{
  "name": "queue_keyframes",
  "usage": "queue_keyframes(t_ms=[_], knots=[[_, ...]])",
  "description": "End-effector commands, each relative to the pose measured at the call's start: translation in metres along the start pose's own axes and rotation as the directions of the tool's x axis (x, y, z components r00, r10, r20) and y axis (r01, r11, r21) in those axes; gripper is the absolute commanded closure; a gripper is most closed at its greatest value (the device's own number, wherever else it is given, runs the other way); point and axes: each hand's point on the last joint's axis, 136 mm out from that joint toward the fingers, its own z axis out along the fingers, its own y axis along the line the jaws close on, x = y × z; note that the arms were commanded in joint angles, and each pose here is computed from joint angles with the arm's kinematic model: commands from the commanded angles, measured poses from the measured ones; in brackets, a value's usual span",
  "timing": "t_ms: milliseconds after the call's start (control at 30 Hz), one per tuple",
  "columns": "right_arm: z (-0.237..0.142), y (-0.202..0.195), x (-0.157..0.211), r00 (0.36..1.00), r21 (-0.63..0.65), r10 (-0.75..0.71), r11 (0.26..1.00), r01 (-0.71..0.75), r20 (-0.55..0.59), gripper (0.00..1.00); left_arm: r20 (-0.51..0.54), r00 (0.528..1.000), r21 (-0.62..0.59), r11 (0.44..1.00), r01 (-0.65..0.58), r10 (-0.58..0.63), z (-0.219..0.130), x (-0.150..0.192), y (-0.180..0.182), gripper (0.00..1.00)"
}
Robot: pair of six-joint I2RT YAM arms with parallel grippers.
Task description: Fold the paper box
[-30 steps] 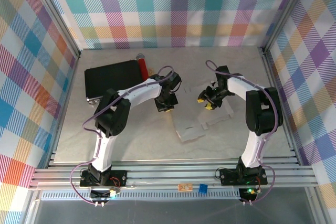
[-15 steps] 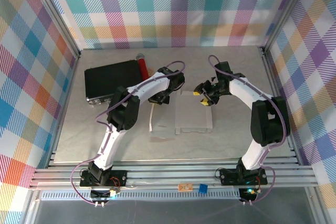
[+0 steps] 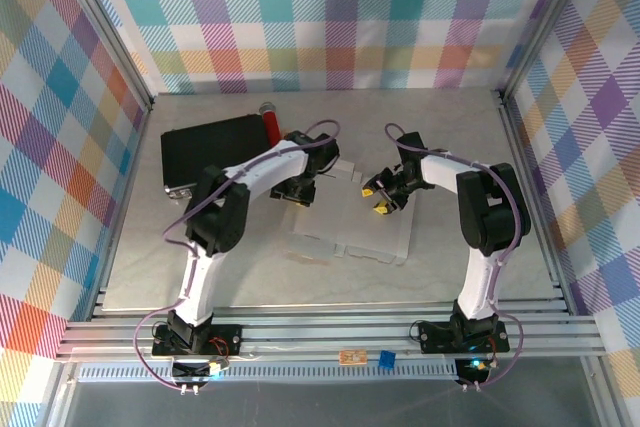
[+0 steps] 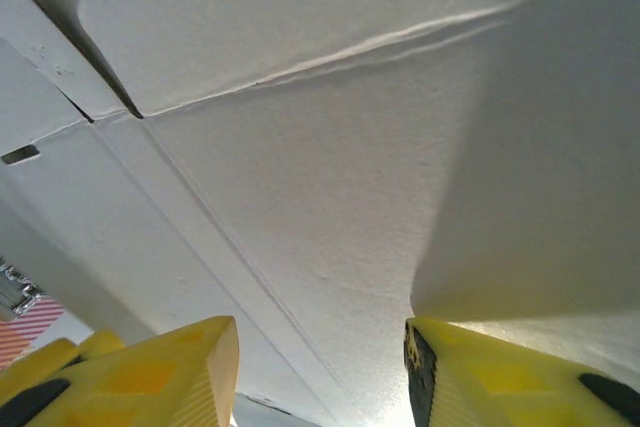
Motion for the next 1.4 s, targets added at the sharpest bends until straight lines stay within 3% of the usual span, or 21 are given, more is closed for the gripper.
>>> queue_keyframes(t_ms=[0,100,200,533,833,1233,1367], knots=[[0.004,-0.005,0.004,1.0,0.011,0.015,1.0,-0.015,-0.005,0.53,-0.024,0.992,0.237,0.963,0.128,-0.126,-0.016,-0.004,0.001,0.43],[0.005,-0.01,0.004,1.0,0.024,0.023,0.999,-0.023,-0.003,0.53,-0.094,0.98,0.414,0.889,0.197,-0.173,-0.023,0.0,-0.008,0.42],[0.006,-0.012,0.004,0.999,0.03,0.035,0.999,-0.035,-0.001,0.53,-0.13,0.98,0.463,0.864,0.196,-0.152,-0.021,0.006,-0.016,0.43],[0.005,-0.012,0.002,0.999,0.041,0.046,0.998,-0.046,0.009,0.54,-0.164,0.977,0.455,0.868,0.2,-0.139,0.017,0.018,-0.024,0.49],[0.006,-0.013,0.002,0.997,0.036,0.072,0.997,-0.072,0.014,0.55,-0.16,0.98,0.443,0.879,0.175,-0.115,0.023,0.017,-0.029,0.76],[0.006,-0.01,0.0,0.992,0.01,0.125,0.992,-0.125,0.023,0.57,-0.095,0.995,0.321,0.946,0.046,-0.016,0.028,0.02,-0.033,0.8],[0.007,-0.009,0.001,0.989,0.0,0.145,0.989,-0.145,0.021,0.57,-0.081,0.997,0.296,0.955,0.032,-0.008,0.034,0.023,-0.036,0.91]])
